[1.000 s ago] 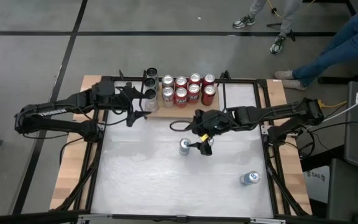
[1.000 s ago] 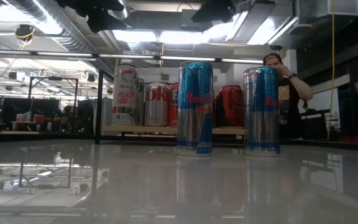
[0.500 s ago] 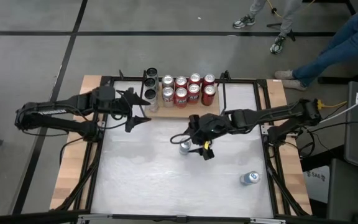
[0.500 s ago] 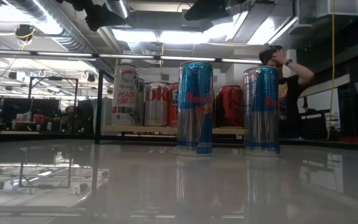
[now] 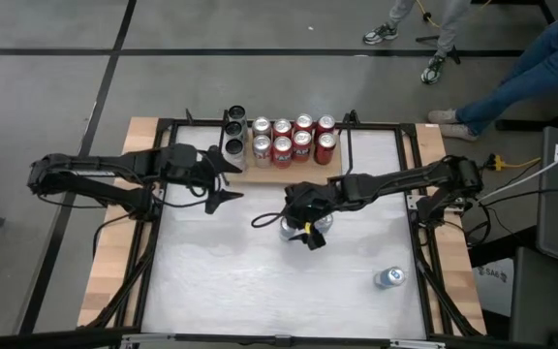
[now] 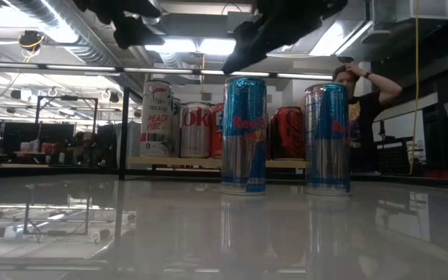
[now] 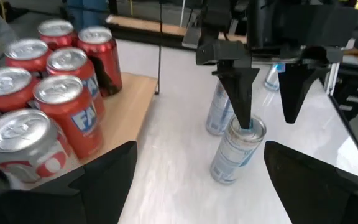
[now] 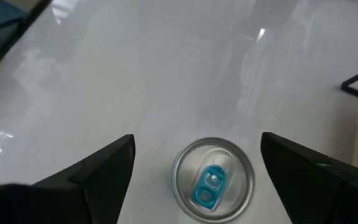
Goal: Place canned beverage on shelf
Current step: Put the white and blue soda can on the shelf aligned with other red soda can
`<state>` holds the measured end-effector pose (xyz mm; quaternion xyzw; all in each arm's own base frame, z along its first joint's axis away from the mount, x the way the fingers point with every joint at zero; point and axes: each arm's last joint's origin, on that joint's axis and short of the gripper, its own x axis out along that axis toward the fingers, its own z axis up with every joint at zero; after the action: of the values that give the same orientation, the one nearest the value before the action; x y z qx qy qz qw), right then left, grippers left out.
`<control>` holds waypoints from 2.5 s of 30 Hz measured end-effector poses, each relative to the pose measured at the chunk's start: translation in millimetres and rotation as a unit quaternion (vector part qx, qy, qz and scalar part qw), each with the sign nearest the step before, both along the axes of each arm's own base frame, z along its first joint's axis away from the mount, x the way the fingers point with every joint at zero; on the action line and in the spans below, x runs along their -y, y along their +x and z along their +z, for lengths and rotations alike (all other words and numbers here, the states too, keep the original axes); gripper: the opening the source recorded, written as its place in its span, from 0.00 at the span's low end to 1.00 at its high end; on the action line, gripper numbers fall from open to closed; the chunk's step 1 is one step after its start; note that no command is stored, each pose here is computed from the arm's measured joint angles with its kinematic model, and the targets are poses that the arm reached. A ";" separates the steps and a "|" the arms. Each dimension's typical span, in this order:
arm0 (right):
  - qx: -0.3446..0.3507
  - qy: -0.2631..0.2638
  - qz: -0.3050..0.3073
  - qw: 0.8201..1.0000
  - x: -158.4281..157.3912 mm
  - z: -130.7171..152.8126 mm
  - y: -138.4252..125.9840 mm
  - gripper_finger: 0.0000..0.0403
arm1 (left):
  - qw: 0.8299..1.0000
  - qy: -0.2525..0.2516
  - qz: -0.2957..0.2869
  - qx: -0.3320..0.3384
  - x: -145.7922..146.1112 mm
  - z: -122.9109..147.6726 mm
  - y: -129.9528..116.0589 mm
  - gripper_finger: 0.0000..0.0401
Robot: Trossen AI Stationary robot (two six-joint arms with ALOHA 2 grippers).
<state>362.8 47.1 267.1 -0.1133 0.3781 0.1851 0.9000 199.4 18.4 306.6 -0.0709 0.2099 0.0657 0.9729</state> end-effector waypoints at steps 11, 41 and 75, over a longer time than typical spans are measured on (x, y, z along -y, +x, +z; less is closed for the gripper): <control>-0.021 -0.006 0.000 1.000 -0.4 -5.5 -1.0 0.84 | 0.999 -0.004 -0.006 -0.047 0.7 -21.2 25.0 0.86; -0.029 -0.021 -0.003 0.999 -1.5 -14.1 11.2 0.84 | 0.998 -0.004 -0.026 -0.065 9.0 -29.6 33.6 0.86; -0.063 -0.057 -0.025 0.996 0.4 -18.1 17.9 0.84 | 0.998 -0.004 -0.026 -0.063 9.2 -29.3 33.7 0.86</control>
<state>380.7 46.7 249.1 -0.1432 0.4464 0.1472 0.8710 233.1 9.3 277.3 -0.0648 0.2730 0.0439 0.9588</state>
